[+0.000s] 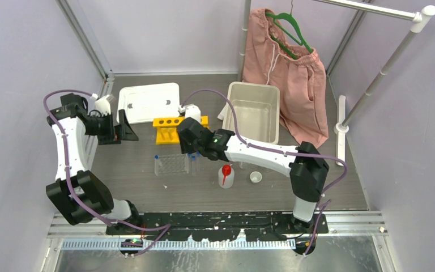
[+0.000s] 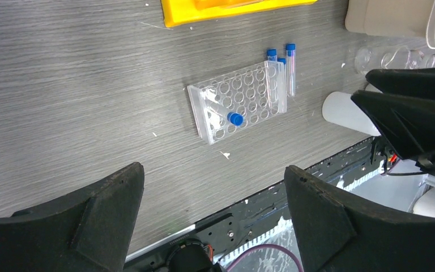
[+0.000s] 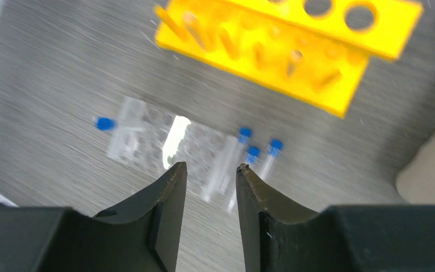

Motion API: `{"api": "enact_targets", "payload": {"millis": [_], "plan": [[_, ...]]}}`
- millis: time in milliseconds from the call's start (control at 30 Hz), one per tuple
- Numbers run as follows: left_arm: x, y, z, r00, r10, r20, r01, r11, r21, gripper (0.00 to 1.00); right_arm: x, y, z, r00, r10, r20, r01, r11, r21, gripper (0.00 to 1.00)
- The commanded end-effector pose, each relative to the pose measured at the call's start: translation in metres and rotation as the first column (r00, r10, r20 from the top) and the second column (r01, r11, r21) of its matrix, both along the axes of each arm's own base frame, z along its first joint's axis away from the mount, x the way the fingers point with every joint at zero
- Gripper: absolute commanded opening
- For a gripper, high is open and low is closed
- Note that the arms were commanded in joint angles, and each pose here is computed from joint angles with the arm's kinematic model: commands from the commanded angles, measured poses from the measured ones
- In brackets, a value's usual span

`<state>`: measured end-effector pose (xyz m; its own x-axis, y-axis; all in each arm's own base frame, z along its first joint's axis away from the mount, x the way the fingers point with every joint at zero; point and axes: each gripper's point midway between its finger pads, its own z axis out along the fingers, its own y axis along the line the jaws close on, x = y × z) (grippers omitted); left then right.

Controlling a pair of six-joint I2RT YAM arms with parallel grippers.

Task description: Organize the chemistry lab equipment

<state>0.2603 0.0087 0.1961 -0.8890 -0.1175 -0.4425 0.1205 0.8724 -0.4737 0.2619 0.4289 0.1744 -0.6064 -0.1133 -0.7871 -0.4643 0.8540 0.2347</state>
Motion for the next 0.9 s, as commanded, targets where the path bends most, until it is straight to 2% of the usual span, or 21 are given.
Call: {"api": "enact_targets", "payload": {"millis": [0, 133, 233, 600, 867], "plan": [[0.002, -0.002, 0.024, 0.996, -0.022, 0.082, 0.021, 1.000, 0.009, 0.94, -0.021, -0.044, -0.026, 0.992, -0.070, -0.109, 0.056, 0.991, -0.120, 0.44], [0.002, -0.005, 0.028, 0.996, -0.024, 0.088, 0.025, 1.000, -0.003, 0.94, -0.018, -0.060, -0.044, 0.984, -0.097, -0.148, 0.073, 0.985, -0.158, 0.42], [0.002, -0.006, 0.030, 0.995, -0.024, 0.092, 0.025, 1.000, -0.011, 0.94, -0.009, -0.059, -0.058, 0.976, -0.114, -0.187, 0.089, 0.987, -0.136, 0.39], [0.004, -0.008, 0.030, 0.995, -0.025, 0.092, 0.027, 0.999, -0.027, 0.94, 0.018, -0.034, -0.105, 0.972, -0.171, -0.161, 0.157, 0.983, -0.098, 0.38], [0.002, -0.007, 0.031, 0.995, -0.023, 0.095, 0.025, 0.999, -0.021, 0.94, 0.031, -0.033, -0.127, 0.968, -0.209, -0.137, 0.187, 0.970, -0.158, 0.35]]}}
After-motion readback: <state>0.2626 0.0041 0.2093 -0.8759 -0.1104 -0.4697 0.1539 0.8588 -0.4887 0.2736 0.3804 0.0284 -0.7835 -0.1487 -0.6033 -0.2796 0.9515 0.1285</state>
